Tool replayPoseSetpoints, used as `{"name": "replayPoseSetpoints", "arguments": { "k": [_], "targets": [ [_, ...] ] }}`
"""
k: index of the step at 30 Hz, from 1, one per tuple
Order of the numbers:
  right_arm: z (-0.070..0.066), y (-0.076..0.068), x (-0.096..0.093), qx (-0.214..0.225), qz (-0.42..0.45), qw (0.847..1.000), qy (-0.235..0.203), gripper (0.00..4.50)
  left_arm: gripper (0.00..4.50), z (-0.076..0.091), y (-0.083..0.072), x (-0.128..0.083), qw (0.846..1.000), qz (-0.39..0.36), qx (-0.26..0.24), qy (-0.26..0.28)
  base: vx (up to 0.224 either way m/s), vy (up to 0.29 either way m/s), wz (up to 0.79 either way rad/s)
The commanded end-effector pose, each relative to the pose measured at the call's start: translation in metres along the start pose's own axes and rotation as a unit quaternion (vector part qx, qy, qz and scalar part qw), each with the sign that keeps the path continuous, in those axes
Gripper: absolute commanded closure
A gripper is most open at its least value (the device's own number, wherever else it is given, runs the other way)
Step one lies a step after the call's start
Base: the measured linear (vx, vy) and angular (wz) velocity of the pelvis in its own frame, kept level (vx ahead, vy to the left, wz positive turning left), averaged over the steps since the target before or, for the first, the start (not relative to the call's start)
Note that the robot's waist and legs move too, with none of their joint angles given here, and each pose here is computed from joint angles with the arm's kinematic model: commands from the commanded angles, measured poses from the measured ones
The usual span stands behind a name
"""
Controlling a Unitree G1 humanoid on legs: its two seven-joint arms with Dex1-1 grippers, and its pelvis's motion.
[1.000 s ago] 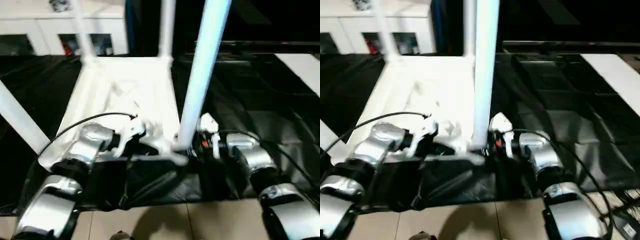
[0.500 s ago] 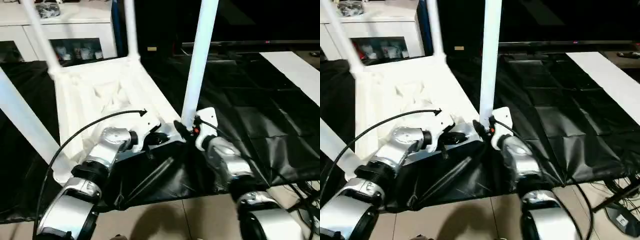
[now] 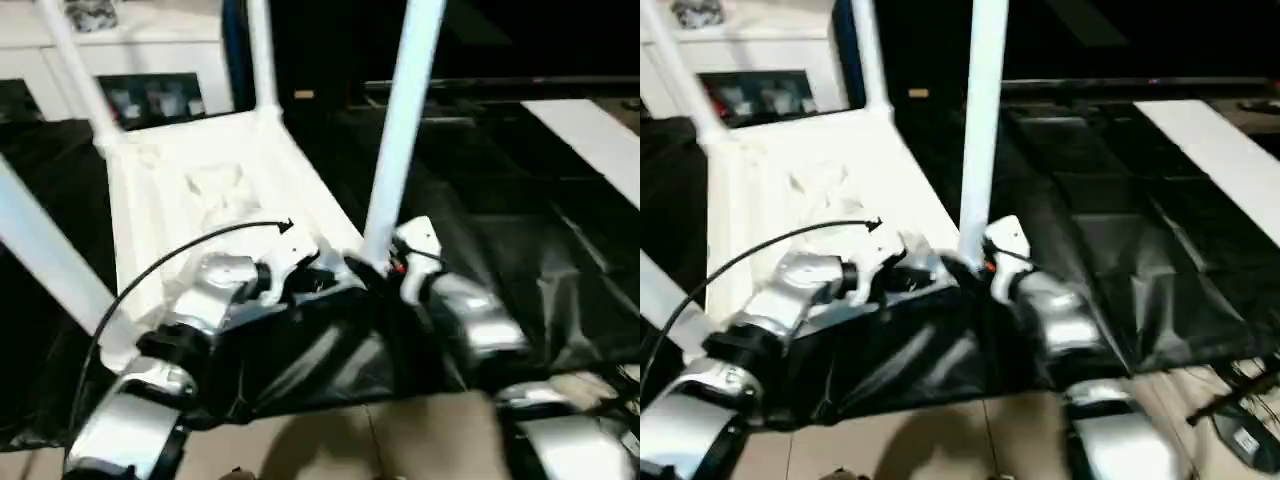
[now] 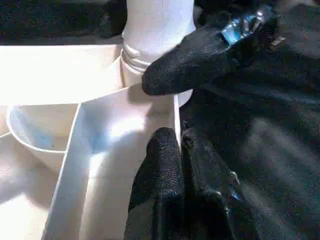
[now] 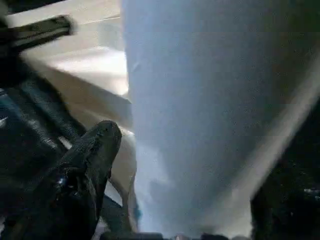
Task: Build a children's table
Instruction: Rotate leg to tighten
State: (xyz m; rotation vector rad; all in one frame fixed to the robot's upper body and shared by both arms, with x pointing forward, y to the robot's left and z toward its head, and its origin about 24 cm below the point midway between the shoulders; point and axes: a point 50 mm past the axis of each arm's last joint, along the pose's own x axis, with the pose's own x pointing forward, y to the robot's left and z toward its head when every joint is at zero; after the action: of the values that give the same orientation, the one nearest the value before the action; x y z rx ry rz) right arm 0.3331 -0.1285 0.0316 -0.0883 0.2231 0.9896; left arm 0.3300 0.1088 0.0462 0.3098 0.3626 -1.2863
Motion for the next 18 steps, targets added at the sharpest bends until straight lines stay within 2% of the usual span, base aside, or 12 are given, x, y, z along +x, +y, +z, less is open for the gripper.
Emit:
{"name": "replayPoseSetpoints", "arguments": {
  "k": [1,2,3,10,13,18],
  "targets": [
    [0.007,0.009,0.006,-0.018,0.073,0.997,0.002,0.67,4.5,0.001,-0.007,0.006,0.999,-0.041,0.011,-0.007,0.053,-0.009,0.02],
    [0.008,0.009,0.004,-0.018,0.092,0.996,0.005,0.67,4.5,0.001,-0.007,0.004,0.999,-0.047,0.013,-0.005,0.0,0.0,0.0],
    [0.009,0.009,0.002,-0.019,0.109,0.994,0.008,0.94,4.5,0.0,-0.007,0.002,0.999,-0.051,0.014,-0.003,0.0,0.0,0.0],
    [0.013,0.007,-0.009,-0.013,0.198,0.98,0.035,1.49,4.5,-0.001,-0.004,-0.011,0.996,-0.086,0.028,0.014,0.0,0.0,0.0],
    [0.014,0.007,-0.009,-0.017,0.217,0.975,0.043,1.87,4.5,-0.002,-0.003,-0.015,0.995,-0.091,0.03,0.015,0.0,0.0,0.0],
    [0.015,0.009,-0.008,-0.02,0.229,0.972,0.051,2.21,4.5,-0.005,-0.001,-0.019,0.995,-0.089,0.031,0.021,0.0,0.0,0.0]
  ]
}}
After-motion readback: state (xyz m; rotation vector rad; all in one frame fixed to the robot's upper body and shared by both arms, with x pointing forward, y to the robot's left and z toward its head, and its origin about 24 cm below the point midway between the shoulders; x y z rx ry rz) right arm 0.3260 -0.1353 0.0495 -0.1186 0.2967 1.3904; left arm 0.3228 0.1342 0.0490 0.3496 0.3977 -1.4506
